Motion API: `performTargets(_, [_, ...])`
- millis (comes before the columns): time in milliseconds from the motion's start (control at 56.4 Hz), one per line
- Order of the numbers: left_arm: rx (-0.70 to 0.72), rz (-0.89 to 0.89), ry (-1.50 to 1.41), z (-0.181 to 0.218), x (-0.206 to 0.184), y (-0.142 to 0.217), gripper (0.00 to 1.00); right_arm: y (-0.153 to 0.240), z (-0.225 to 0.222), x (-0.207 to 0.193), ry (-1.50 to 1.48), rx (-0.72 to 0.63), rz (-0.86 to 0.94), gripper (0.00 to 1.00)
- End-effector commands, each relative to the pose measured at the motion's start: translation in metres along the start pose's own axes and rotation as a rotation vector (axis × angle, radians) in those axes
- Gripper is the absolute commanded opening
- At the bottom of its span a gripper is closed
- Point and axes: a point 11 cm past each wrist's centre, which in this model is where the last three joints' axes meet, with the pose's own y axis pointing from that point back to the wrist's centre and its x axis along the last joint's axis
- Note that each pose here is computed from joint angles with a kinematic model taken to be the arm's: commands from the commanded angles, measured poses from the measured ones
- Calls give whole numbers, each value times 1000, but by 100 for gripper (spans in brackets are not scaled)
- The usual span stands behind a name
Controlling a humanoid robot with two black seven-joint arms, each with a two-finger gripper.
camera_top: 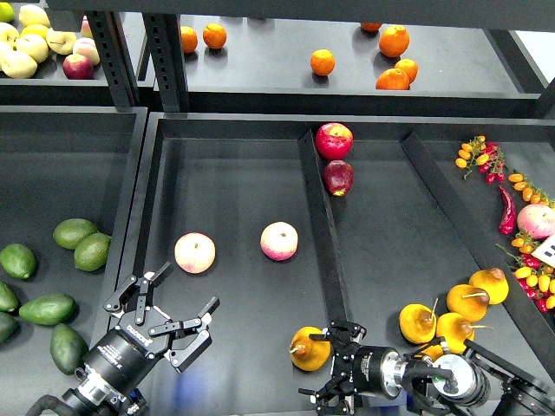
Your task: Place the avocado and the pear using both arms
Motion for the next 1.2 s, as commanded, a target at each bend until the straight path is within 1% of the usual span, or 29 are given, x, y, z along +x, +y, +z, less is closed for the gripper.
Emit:
performTargets(0, [1, 1, 0, 0, 0, 0, 99, -1, 2, 5, -12, -3, 27, 99])
performTargets(443, [1, 1, 0, 0, 0, 0, 99, -3, 5, 5, -9, -18, 38, 99])
performTargets(585, [1, 1, 0, 0, 0, 0, 99, -2, -3, -3, -21, 3, 15, 99])
performTargets(709, [1, 1, 0, 0, 0, 0, 99, 2, -21, -17, -31, 35, -24, 99])
performTargets(868, [1, 1, 0, 0, 0, 0, 99, 2, -22, -19, -31, 35, -30, 99])
performTargets(921, [1, 1, 0, 0, 0, 0, 99, 2, -22, -19, -31, 35, -30, 93])
performTargets(974, [0, 1, -1, 0, 0, 0, 99, 1, -21, -21, -32, 34, -37, 83])
performTargets(992, [0, 1, -1, 0, 0, 0, 99, 1, -21, -22, -33, 35, -41, 79])
performTargets(1010, [0, 1, -1, 0, 0, 0, 99, 1, -20, -24, -47, 33, -54, 71])
performTargets(1081, [0, 1, -1, 0, 0, 0, 99, 0, -19, -27, -64, 30, -73, 68])
performTargets(1134, [0, 1, -1, 0, 0, 0, 99, 0, -20, -29, -66, 30, -81, 64])
performTargets(1169, [0, 1, -1, 0, 0, 0, 99, 0, -20, -30, -65, 30, -85, 59])
performTargets(1187, [0, 1, -1, 0, 0, 0, 99, 0, -20, -30, -65, 30, -86, 59])
